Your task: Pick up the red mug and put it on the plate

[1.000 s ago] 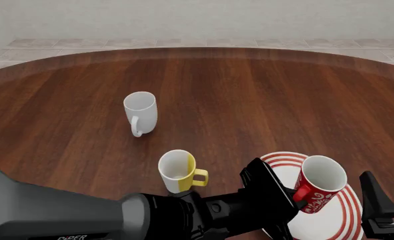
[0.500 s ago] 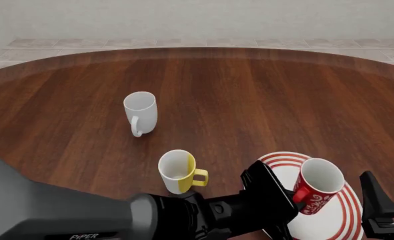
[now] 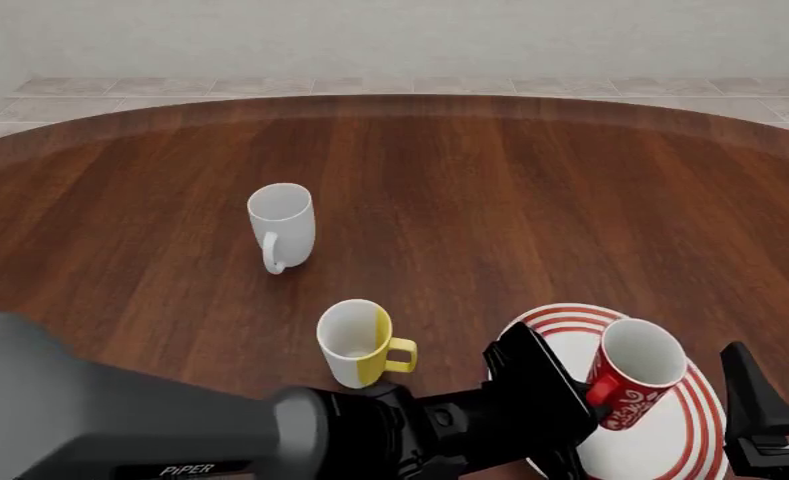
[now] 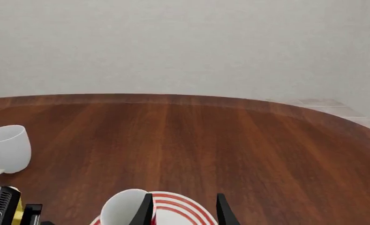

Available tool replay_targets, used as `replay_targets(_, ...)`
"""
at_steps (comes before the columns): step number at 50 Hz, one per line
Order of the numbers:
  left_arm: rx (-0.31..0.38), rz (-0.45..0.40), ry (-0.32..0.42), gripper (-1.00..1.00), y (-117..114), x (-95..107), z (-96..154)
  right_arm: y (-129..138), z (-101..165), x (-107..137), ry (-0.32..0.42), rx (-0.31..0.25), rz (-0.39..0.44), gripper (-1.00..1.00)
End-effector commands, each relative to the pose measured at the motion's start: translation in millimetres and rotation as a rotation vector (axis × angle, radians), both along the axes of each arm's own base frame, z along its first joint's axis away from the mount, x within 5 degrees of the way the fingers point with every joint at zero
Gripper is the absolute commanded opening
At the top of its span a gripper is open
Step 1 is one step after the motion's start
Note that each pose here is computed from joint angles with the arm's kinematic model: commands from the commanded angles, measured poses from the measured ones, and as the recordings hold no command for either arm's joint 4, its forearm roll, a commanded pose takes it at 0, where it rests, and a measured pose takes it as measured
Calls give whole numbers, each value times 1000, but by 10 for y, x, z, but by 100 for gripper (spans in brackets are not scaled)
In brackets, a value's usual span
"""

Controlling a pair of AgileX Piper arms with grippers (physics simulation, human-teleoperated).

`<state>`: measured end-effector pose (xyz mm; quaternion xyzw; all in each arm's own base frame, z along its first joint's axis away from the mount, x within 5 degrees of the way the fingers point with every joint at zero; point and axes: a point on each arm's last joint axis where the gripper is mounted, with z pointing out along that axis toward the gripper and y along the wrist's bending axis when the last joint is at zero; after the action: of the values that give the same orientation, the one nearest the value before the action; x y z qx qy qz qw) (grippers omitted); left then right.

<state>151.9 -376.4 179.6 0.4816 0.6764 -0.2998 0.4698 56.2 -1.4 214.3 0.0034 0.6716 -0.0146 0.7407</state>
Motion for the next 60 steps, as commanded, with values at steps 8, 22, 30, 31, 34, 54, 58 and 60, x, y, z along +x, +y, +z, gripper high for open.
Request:
replay_targets(8,0,6,5,-100,-40,36,-48,0,0,0,0,0,0,100)
replay_targets(22,5,10,7,-100,-54,59,-88,0,-1,1,2,-1,0,100)
replay_targets(30,4,15,13,-100,-53,70,-123,-1,-2,1,2,-1,-1,100)
replay_targets(31,5,15,13,-100,-54,72,-132,-1,-2,1,3,0,-1,100)
replay_targets(34,7,17,16,-100,-60,79,-159,0,-3,1,3,1,-1,100)
replay_targets(54,15,23,28,-100,-78,99,-238,-2,-4,1,4,4,-4,100)
replay_targets(58,16,24,30,-100,-79,101,-240,-2,-3,1,4,4,-3,100)
replay_targets(60,15,25,30,-100,-79,104,-244,-2,-3,1,4,4,-3,100)
